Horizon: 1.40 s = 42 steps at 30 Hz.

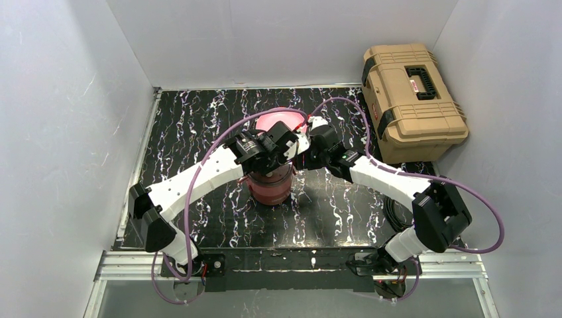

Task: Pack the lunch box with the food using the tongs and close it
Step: Close the fastener on the packing box.

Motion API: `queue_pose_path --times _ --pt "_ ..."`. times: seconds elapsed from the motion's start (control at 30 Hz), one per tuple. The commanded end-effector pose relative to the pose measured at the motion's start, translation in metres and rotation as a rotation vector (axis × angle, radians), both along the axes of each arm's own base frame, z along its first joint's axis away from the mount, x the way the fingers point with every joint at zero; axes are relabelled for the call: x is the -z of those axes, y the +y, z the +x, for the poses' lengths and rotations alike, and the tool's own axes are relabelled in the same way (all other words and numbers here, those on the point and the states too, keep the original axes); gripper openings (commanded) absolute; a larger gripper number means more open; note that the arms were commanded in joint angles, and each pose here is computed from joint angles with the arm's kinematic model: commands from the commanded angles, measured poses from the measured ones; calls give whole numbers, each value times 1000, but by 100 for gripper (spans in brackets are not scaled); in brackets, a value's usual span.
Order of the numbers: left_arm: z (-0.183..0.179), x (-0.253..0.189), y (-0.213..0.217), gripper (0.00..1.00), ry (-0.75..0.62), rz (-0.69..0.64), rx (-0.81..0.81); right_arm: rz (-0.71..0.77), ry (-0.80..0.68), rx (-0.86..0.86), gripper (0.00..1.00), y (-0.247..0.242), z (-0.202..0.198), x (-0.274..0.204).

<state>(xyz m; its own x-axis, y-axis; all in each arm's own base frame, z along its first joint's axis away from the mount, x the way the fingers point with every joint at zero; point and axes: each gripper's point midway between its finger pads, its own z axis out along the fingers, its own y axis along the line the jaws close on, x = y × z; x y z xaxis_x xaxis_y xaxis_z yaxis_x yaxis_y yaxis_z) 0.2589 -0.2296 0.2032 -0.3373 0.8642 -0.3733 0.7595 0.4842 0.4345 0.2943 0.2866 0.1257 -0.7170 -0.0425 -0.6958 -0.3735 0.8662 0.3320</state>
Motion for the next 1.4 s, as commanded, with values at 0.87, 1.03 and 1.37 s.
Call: queue_pose_path --times 0.87,1.03,1.37 --pt "-45 73 -4 0 263 34 78 550 104 192 51 -35 3 -64" --pt "-46 74 -5 0 270 34 86 611 147 172 45 -21 9 -64" --pt "-46 73 -5 0 272 36 88 624 182 101 37 -2 8 -58"
